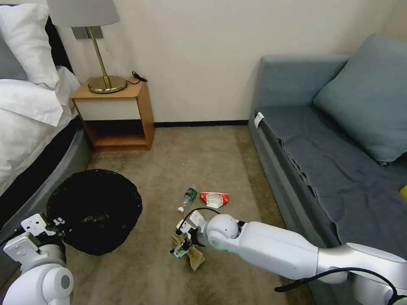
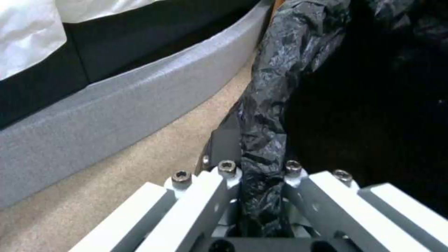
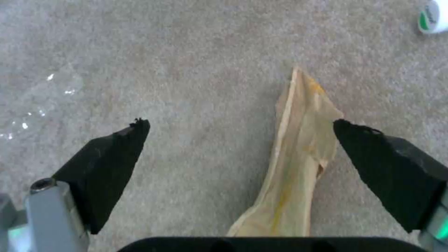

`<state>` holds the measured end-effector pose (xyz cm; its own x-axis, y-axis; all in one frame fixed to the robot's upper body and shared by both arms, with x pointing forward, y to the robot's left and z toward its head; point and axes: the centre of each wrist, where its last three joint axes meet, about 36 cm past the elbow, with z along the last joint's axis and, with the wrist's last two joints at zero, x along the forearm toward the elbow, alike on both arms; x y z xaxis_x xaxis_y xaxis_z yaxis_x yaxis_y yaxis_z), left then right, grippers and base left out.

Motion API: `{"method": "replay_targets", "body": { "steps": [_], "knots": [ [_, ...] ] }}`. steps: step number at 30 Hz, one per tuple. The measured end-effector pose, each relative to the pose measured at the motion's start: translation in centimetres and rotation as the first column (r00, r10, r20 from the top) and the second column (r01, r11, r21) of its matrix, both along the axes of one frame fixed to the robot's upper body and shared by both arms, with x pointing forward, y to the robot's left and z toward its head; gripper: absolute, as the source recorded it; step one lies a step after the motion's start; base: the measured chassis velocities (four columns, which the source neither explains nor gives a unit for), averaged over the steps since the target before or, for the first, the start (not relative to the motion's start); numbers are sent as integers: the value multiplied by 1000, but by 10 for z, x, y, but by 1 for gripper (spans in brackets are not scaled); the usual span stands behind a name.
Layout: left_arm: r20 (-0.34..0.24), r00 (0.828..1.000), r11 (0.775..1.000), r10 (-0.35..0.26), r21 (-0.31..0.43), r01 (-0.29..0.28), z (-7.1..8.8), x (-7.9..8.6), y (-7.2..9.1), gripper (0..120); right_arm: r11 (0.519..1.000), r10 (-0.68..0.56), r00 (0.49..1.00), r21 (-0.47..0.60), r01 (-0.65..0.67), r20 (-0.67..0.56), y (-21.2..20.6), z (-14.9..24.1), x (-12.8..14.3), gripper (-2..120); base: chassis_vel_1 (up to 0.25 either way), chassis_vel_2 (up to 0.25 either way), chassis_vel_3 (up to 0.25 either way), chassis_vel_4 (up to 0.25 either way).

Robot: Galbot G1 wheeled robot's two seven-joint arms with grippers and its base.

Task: Pick up the trash bin, then pick up the garbage on the floor and place it into the trash bin.

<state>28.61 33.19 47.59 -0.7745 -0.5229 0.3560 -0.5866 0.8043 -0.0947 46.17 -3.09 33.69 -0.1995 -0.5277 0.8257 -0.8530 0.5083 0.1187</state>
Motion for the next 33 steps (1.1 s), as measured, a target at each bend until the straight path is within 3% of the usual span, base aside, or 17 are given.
{"method": "replay_targets", "body": {
  "steps": [11, 33],
  "knots": [
    [1, 1000, 1000, -2, -1, 2, -1, 0, -1, 2, 999, -2, 1000, -32, 3, 11, 10, -22, 3, 100, 0, 0, 0, 0],
    [0, 1000, 1000, -12, -6, 12, -6, 4, -1, 2, 991, -74, 997, -107, 78, 37, -10, -72, 26, 100, 0, 0, 0, 0]
  ]
}}
